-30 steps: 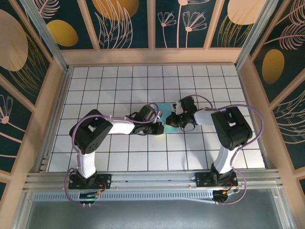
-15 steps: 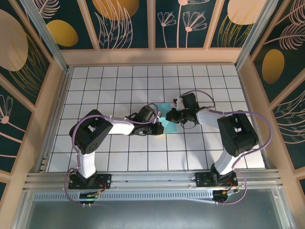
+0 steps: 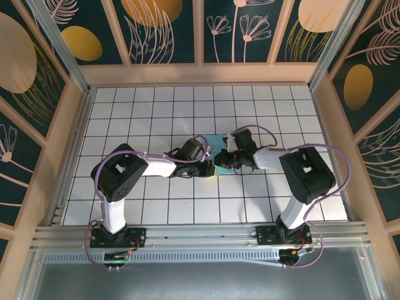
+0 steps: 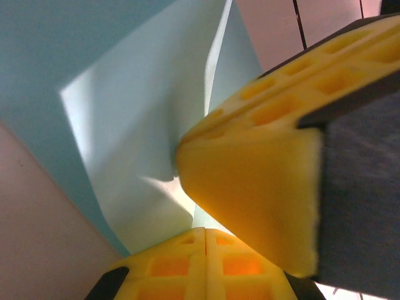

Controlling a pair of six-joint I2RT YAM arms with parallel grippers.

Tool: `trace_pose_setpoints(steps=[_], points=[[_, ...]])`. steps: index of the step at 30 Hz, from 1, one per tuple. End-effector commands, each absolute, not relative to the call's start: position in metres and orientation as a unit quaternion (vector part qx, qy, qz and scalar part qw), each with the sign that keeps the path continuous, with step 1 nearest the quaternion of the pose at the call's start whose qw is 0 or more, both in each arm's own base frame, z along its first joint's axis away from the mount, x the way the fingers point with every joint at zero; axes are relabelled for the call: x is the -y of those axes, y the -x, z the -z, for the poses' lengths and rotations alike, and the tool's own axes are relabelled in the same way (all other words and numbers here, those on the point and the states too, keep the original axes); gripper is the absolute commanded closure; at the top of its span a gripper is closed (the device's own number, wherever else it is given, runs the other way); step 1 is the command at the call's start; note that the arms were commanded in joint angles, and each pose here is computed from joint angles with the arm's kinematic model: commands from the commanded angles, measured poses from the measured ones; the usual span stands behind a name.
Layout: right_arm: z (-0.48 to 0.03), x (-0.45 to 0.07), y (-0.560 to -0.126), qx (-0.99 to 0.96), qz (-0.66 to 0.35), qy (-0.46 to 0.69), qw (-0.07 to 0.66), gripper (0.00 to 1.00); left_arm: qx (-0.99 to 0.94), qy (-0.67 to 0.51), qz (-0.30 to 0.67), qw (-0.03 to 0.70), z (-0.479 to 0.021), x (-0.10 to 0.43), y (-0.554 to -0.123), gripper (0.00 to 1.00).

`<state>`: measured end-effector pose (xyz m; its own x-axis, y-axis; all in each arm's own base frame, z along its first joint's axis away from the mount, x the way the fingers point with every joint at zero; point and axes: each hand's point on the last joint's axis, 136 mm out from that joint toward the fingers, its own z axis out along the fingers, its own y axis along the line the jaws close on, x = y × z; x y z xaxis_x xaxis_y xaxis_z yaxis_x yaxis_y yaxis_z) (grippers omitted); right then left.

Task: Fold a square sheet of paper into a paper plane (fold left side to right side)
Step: Fold the triangle a second time at the center of the table.

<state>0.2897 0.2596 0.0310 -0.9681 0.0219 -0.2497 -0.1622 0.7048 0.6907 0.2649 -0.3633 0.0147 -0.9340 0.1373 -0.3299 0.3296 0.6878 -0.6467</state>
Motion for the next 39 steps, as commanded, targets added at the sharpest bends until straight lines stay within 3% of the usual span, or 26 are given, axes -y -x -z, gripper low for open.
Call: trace_pose_setpoints(steps=[1,10,39], points=[[-0.023,-0.262,-0.297,-0.92,-0.37,0.037,0.128,1.0,-0.931,-0.116,0.329,0.112,0.014,0.346,-0.258,1.0],[-0.004,-0.244,-0.306,-0.943,-0.303,0.037,0.13,1.0,-0.937,-0.106,0.315,0.109,0.021,0.339,-0.257,1.0],[-0.004,-0.191,-0.366,-0.945,-0.281,-0.014,0.168,1.0,-0.94,-0.1,0.31,0.102,0.028,0.331,-0.249,1.0]])
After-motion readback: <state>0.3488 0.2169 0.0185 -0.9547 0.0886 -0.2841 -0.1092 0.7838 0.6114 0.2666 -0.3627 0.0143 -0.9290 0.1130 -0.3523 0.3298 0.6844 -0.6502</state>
